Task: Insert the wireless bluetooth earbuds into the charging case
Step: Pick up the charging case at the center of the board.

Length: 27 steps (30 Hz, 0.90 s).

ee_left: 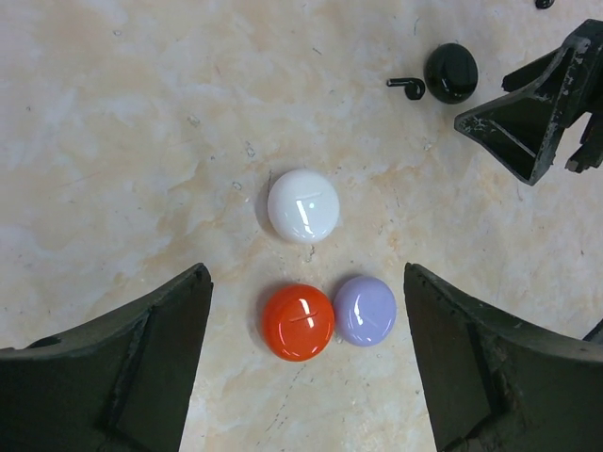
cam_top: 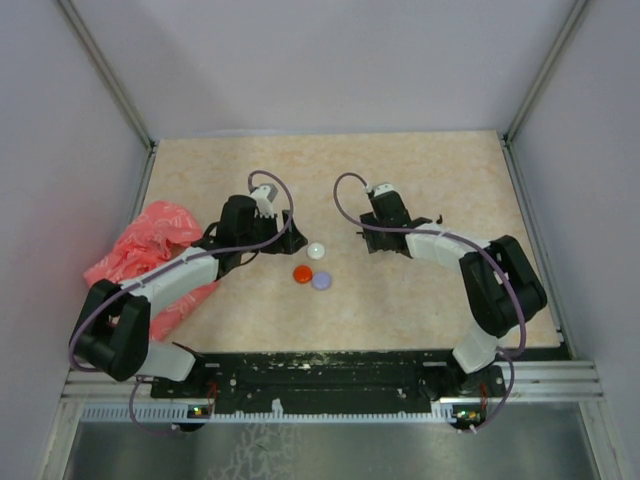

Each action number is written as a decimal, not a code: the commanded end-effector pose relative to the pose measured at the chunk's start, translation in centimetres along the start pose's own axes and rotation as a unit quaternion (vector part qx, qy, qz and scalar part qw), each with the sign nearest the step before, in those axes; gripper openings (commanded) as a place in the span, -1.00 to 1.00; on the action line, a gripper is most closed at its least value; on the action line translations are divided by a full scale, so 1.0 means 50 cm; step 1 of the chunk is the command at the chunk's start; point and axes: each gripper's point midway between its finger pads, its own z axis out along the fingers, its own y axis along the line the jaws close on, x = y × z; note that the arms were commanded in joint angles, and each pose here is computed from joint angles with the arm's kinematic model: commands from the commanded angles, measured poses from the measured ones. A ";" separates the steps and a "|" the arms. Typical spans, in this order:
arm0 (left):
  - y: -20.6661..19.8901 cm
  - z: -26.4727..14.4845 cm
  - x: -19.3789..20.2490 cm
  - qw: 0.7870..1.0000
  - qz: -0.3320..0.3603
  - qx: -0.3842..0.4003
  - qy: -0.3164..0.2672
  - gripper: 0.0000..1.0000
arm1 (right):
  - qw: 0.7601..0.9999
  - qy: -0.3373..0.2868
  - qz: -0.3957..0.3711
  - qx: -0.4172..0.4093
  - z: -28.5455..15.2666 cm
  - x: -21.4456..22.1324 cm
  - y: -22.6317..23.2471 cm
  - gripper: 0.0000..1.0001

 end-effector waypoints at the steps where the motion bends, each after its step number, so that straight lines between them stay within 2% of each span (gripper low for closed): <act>1: 0.002 -0.002 -0.001 1.000 0.002 0.004 -0.008 0.72 | 1.000 -0.015 -0.003 -0.013 0.022 -0.041 0.012 0.30; 16: -0.020 0.009 0.006 0.999 0.003 0.044 -0.005 0.65 | 1.000 0.013 -0.002 -0.016 0.082 -0.025 0.006 0.16; 27: -0.053 0.005 0.001 0.996 -0.010 0.093 -0.016 0.62 | 0.999 0.028 -0.011 -0.029 0.067 -0.017 0.010 0.01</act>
